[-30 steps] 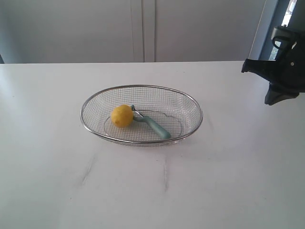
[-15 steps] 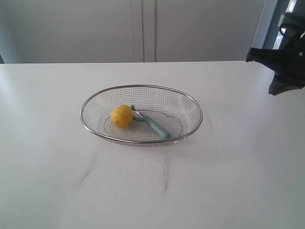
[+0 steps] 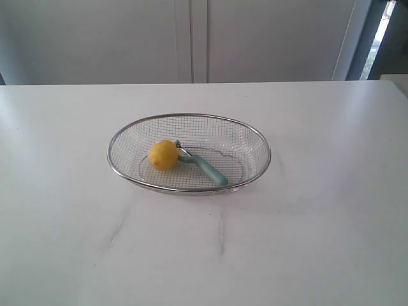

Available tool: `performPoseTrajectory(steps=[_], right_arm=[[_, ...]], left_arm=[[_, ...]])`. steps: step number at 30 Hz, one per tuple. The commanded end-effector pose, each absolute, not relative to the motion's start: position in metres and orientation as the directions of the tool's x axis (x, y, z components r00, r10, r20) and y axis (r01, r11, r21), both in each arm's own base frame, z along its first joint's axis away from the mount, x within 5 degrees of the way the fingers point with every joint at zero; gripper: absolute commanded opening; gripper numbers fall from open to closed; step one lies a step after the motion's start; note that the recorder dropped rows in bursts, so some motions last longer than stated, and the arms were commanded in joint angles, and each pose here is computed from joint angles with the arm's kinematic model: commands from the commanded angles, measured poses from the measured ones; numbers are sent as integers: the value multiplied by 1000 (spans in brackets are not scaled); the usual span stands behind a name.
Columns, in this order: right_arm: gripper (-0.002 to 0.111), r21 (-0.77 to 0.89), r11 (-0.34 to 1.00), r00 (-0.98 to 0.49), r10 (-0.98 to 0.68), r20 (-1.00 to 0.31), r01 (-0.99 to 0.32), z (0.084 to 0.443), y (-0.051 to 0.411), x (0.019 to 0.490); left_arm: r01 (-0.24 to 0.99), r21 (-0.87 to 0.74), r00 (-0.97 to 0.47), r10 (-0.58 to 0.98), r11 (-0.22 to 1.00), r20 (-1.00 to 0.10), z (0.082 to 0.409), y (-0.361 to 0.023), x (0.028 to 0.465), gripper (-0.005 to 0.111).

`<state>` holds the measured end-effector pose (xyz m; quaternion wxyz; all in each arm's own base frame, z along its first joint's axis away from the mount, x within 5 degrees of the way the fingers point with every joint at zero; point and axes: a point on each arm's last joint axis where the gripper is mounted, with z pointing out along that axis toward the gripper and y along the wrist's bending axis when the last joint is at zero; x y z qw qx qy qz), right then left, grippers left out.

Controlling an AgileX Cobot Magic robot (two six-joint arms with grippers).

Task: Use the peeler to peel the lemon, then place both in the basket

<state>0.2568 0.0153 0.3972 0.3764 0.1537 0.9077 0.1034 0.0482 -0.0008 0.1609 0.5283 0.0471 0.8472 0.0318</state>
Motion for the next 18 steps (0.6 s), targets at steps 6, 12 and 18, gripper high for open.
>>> performPoseTrajectory(steps=[6, 12, 18], right_arm=[[0, 357, 926, -484, 371, -792, 127, 452, 11, 181], [0, 370, 924, -408, 374, -832, 93, 467, 9, 150], [0, 373, 924, -388, 375, -842, 83, 471, 9, 139]], left_arm=[[44, 100, -444, 109, 994, -890, 158, -1, 48, 0], [44, 100, -444, 109, 994, -890, 158, -1, 48, 0], [44, 100, -444, 109, 994, -890, 158, -1, 48, 0]])
